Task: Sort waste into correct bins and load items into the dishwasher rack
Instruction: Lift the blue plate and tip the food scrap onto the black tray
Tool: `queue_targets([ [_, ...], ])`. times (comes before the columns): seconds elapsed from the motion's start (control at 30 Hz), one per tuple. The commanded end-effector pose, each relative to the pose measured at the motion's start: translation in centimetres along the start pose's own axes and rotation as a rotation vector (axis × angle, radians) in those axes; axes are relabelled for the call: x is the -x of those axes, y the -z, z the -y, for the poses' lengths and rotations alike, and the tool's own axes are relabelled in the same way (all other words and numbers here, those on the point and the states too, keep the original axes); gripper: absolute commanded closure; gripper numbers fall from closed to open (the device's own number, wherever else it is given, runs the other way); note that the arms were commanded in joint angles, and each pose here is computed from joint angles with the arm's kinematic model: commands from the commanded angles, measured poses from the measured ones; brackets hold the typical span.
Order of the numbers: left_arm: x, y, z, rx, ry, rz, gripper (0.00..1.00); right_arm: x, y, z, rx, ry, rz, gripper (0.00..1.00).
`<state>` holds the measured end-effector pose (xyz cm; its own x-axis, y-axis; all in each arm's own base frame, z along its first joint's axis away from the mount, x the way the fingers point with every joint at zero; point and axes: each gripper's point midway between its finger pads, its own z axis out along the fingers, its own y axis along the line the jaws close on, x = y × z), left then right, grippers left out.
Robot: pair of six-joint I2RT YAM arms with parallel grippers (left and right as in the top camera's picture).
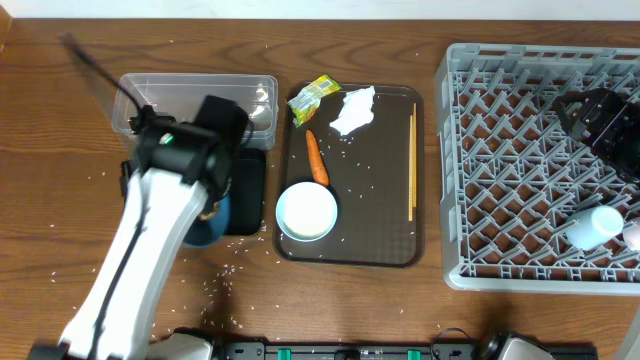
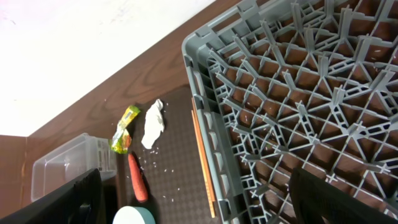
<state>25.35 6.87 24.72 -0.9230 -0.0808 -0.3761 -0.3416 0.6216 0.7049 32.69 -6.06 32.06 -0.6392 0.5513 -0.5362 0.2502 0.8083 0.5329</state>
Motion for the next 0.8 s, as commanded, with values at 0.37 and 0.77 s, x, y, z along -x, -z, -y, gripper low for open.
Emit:
queue_targets([
  [0.37, 3.0, -3.0, 5.1, 0.310, -0.225, 0.035, 0.94, -0.1, -0.1, -0.4, 0.013, 0.020, -0.006, 0.11],
  [0.77, 4.3, -0.4, 1.8, 0.299, -0.100, 0.079, 0.94, -0.3, -0.1, -0.3, 0.011, 0.017, -0.012, 0.08],
])
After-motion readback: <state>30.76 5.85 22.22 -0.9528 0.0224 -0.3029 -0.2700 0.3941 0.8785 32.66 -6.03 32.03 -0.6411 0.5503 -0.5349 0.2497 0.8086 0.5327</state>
